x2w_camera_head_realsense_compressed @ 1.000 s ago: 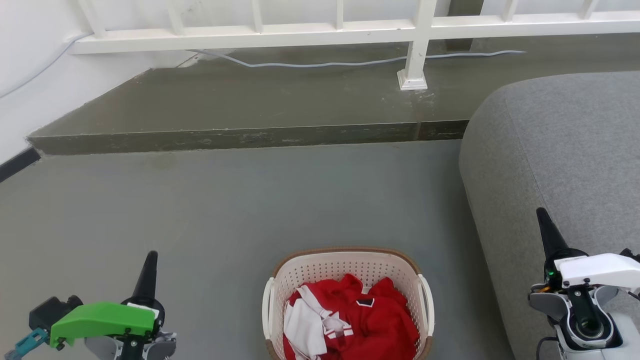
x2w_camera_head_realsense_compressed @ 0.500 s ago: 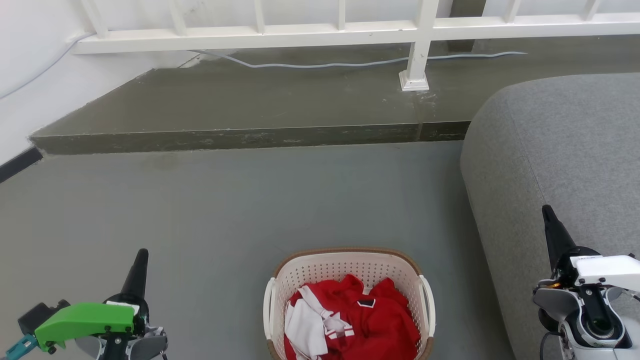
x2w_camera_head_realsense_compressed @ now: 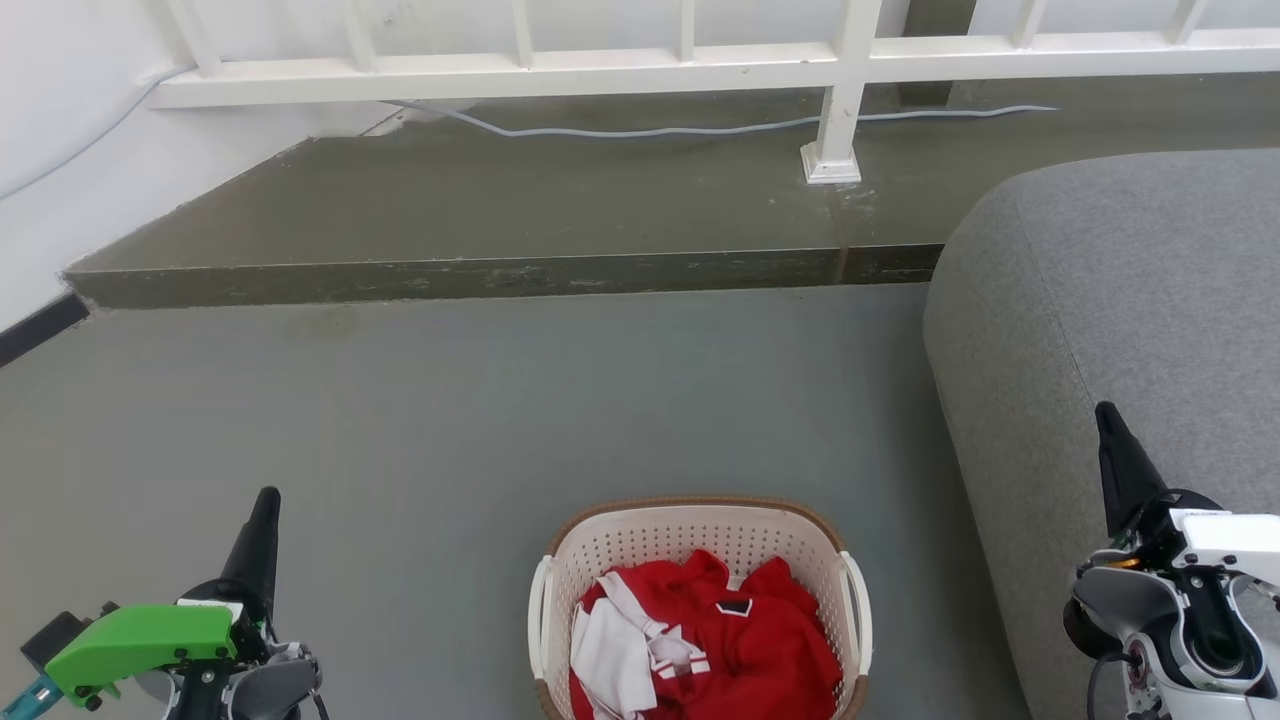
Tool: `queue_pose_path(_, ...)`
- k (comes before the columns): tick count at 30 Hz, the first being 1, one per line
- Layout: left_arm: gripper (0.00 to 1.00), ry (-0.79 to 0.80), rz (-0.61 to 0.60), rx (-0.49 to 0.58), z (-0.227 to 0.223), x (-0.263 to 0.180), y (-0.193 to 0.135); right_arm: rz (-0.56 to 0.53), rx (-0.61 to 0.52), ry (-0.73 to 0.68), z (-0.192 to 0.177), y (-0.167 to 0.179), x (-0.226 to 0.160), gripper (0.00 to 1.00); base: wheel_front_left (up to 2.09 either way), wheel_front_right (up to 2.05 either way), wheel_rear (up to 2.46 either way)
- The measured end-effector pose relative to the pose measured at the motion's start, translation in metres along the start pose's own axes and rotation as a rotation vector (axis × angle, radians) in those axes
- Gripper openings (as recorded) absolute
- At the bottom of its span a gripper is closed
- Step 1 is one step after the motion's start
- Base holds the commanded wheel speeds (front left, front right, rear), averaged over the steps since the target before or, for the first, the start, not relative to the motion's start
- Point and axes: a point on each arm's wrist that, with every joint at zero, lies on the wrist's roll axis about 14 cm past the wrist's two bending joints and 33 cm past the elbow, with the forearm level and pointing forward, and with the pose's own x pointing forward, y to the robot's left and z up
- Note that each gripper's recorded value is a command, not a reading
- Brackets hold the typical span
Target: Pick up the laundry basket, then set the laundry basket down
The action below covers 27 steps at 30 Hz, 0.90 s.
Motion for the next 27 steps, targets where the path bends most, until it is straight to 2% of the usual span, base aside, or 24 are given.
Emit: queue_pose_path(27, 0.00, 0.000, 0.001, -0.001, 0.0001, 0.0000, 0.0005, 0.005, 0.003, -0.001, 0.0004, 0.0013, 0.0004, 0.00, 0.00, 0.00, 0.00)
